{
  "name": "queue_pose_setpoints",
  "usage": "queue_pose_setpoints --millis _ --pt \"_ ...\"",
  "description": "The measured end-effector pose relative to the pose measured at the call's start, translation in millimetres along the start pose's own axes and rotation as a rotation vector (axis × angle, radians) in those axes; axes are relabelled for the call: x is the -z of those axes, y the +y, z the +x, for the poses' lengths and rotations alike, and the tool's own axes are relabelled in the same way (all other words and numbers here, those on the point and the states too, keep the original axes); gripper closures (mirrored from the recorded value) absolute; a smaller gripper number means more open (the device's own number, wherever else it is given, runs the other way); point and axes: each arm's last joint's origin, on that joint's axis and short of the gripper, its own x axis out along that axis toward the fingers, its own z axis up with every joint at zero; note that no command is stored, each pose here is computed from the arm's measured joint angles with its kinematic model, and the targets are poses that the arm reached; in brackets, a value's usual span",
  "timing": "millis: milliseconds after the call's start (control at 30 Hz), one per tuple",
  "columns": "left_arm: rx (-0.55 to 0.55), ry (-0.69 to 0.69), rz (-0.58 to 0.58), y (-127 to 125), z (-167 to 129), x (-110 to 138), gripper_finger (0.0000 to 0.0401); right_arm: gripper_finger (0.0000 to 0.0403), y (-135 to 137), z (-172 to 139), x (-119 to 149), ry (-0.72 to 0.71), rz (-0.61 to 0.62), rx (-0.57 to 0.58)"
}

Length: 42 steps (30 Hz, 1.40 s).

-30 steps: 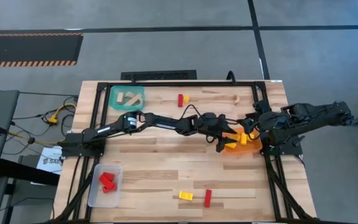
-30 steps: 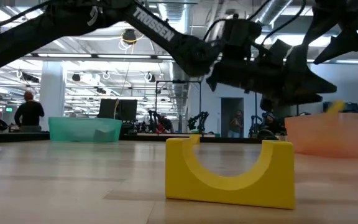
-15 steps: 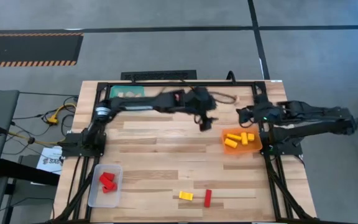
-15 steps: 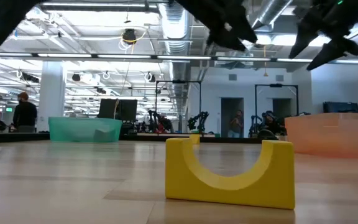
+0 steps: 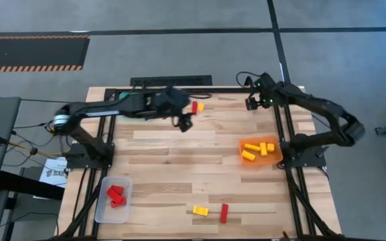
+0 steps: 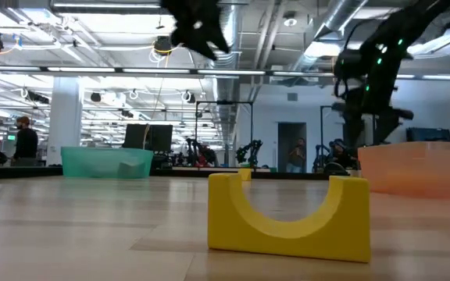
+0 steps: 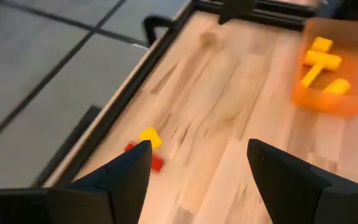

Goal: Sort & place blocks by color
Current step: Put the light brown block into the light blue bin

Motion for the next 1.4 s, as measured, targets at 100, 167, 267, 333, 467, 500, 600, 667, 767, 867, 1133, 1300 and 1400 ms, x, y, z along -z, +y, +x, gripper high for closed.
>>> queue_pose_setpoints --millis 100,167,267,333,467,500,600,667,767,867,1133,1300,1400 --pt "-0.011 -0.077 -0.123 7.5 -21.6 24.2 0.0158 0.0069 -8.4 24.4 -8.5 0.044 -0.001 0.040" --pt "-0.007 -0.137 -0.209 11.7 -35.4 37.5 0.0161 0.0070 -11.1 39.8 -12.1 0.069 -0.009 0.049" --pt "-0.022 -0.172 -0.288 15.8 -48.5 58.2 0.0165 0.0076 -13.0 58.3 -13.3 0.112 -0.011 0.066" --pt "-0.043 -0.204 -0.326 19.4 -59.6 65.8 0.0167 0.0086 -9.3 63.8 -13.1 0.140 -0.014 0.052" --pt "-0.072 -0.237 -0.357 26.0 -75.0 73.4 0.0168 0.0113 -1.2 70.6 -18.3 0.137 -0.008 0.055" --pt "-0.075 -0.239 -0.359 27.3 -77.5 73.9 0.0168 0.0122 -0.3 73.2 -18.0 0.147 0.002 0.061" --pt "-0.071 -0.260 -0.367 29.8 -84.7 73.6 0.0168 0.0152 0.0 79.8 -18.8 0.171 0.010 0.101" --pt "-0.064 -0.262 -0.365 28.5 -85.0 73.4 0.0168 0.0176 2.4 83.0 -20.0 0.174 0.005 0.129" --pt "-0.060 -0.239 -0.341 25.6 -84.6 75.8 0.0168 0.0217 5.6 86.9 -18.9 0.183 -0.017 0.134" --pt "-0.058 -0.200 -0.313 21.8 -82.7 79.6 0.0168 0.0270 6.6 86.4 -19.1 0.183 -0.022 0.124" --pt "-0.042 -0.158 -0.266 15.2 -87.6 86.2 0.0168 0.0368 17.1 68.0 -21.3 0.149 -0.060 0.006" --pt "-0.141 -0.123 -0.249 13.4 -92.5 107.2 0.0168 0.0359 42.6 19.4 -28.9 -0.017 -0.119 -0.115" --pt "-0.163 -0.148 -0.367 13.0 -82.7 128.8 0.0168 0.0353 65.8 -14.9 -25.0 -0.147 -0.177 -0.283"
